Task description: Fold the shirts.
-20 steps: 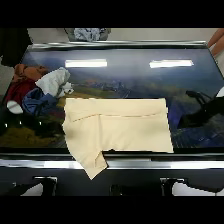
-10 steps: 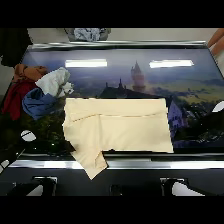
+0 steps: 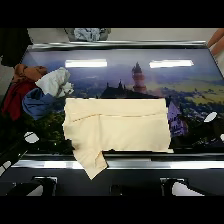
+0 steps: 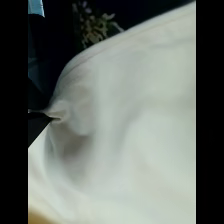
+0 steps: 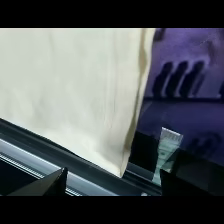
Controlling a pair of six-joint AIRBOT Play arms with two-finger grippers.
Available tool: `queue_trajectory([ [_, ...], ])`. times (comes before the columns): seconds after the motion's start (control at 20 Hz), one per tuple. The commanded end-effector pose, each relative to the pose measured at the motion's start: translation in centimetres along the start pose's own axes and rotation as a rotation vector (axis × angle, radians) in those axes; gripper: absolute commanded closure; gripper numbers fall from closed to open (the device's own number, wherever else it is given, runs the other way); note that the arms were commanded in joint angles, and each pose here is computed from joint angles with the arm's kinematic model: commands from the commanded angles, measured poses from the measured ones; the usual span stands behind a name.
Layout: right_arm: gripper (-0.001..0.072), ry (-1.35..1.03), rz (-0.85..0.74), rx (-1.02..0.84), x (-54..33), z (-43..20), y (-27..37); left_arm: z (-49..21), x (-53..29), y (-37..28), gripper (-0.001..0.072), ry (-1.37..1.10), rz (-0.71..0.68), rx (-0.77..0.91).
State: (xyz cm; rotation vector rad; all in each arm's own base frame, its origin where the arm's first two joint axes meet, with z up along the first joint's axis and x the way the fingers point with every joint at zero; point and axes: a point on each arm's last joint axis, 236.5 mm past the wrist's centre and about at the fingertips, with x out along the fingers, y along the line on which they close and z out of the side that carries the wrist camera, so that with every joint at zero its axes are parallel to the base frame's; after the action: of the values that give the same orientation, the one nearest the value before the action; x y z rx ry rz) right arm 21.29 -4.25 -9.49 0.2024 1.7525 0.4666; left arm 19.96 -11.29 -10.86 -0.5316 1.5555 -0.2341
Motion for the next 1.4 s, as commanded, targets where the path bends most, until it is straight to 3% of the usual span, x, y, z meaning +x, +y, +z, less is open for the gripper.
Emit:
queue_trajectory([
  [0.0, 0.0045, -0.061, 0.037, 0.051, 1.6, 1.3, 0.5, 0.2, -0.1, 0.1, 0.0675, -0.011, 0.005, 0.003],
  [0.15, 0.0147, -0.040, 0.061, 0.078, 2.5, 1.2, 0.5, 0.4, -0.3, -0.1, 0.0675, -0.027, 0.003, 0.010],
  [0.25, 0.0664, -0.073, 0.054, 0.080, 2.5, 2.0, 0.3, 0.8, -0.4, -0.1, 0.0675, -0.044, 0.003, 0.016],
  [0.6, 0.0675, -0.308, -0.042, -0.092, -6.4, 7.4, 0.9, 7.3, -10.2, -3.5, 0.0681, -0.266, 0.001, 0.179],
  [0.85, 0.0676, -0.559, -0.155, -0.155, -13.4, 14.4, 2.3, 13.1, -16.8, -4.3, 0.0683, -0.417, 0.028, 0.191],
  [1.1, 0.0675, -0.602, -0.285, -0.196, -13.7, 22.7, 1.7, 22.3, -16.5, -5.1, 0.0682, -0.400, 0.025, 0.229],
  [1.35, 0.0674, -0.590, -0.236, -0.127, -11.2, 27.1, -0.7, 28.7, -12.8, -4.8, 0.0680, -0.296, -0.029, 0.204],
])
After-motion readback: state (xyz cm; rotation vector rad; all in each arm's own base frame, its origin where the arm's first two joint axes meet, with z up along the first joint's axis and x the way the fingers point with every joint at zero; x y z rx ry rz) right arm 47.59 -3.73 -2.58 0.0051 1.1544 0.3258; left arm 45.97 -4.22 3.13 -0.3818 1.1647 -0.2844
